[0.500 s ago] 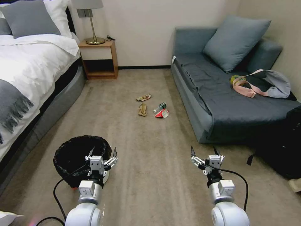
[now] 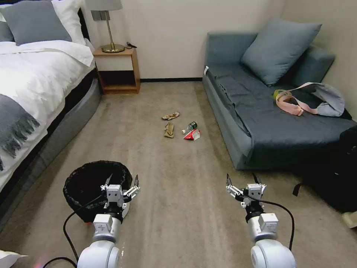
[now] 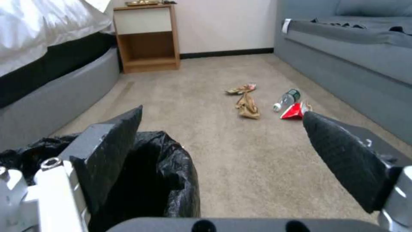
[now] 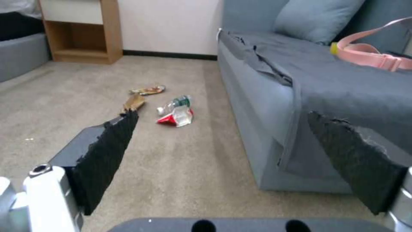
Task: Pick up the trash bin, then pick up the garbage on the floor and place it into the trash bin.
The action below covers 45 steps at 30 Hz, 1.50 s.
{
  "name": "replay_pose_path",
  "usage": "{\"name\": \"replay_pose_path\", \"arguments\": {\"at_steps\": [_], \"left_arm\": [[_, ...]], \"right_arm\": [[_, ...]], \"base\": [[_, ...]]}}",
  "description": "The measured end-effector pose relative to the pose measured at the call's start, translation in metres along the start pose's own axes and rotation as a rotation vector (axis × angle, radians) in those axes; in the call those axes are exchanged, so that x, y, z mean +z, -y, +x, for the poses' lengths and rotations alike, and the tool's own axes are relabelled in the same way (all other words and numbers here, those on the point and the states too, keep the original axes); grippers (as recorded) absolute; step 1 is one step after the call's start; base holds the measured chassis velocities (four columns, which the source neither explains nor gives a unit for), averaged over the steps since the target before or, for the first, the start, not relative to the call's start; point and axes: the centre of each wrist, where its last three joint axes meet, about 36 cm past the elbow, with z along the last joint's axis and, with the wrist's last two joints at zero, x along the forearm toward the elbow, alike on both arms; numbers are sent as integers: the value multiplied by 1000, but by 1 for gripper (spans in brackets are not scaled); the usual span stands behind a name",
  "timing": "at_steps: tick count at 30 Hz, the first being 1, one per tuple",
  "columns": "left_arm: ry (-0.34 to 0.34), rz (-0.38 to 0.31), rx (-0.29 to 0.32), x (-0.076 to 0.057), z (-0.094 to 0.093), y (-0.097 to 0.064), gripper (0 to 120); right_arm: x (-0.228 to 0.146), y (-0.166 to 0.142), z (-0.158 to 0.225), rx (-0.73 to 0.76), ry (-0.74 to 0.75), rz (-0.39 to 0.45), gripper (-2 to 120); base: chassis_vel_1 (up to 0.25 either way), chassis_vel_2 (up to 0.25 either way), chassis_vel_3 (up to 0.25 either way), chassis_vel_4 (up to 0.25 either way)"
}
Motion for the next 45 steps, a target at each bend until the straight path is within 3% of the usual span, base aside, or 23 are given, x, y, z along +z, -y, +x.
{"name": "replay_pose_path", "arguments": {"at_steps": [19,22,27,36,40,43,45], "left_arm": [[1,2,-2,1,2,0,100],[34,9,-14,1,18,1,100],[147,8,-59,-4,73,2,100],[162,2,-62,-6,79,1,100],[168,7,-91,-16,75,-8,100],[177,20,-157,-42,65,-31,100],[179,23,-169,-47,63,-36,100]], "right_arm": [[0,0,0,0,1,0,100],[3,2,4,8,12,0,100],[23,21,39,64,78,12,100],[44,44,91,131,158,62,100],[47,49,102,142,174,77,100],[47,49,102,142,174,77,100],[47,49,102,141,174,77,100]], "base": [[0,0,0,0],[0,0,0,0],[0,0,0,0],[0,0,0,0],[0,0,0,0],[0,0,0,0],[0,0,0,0]]}}
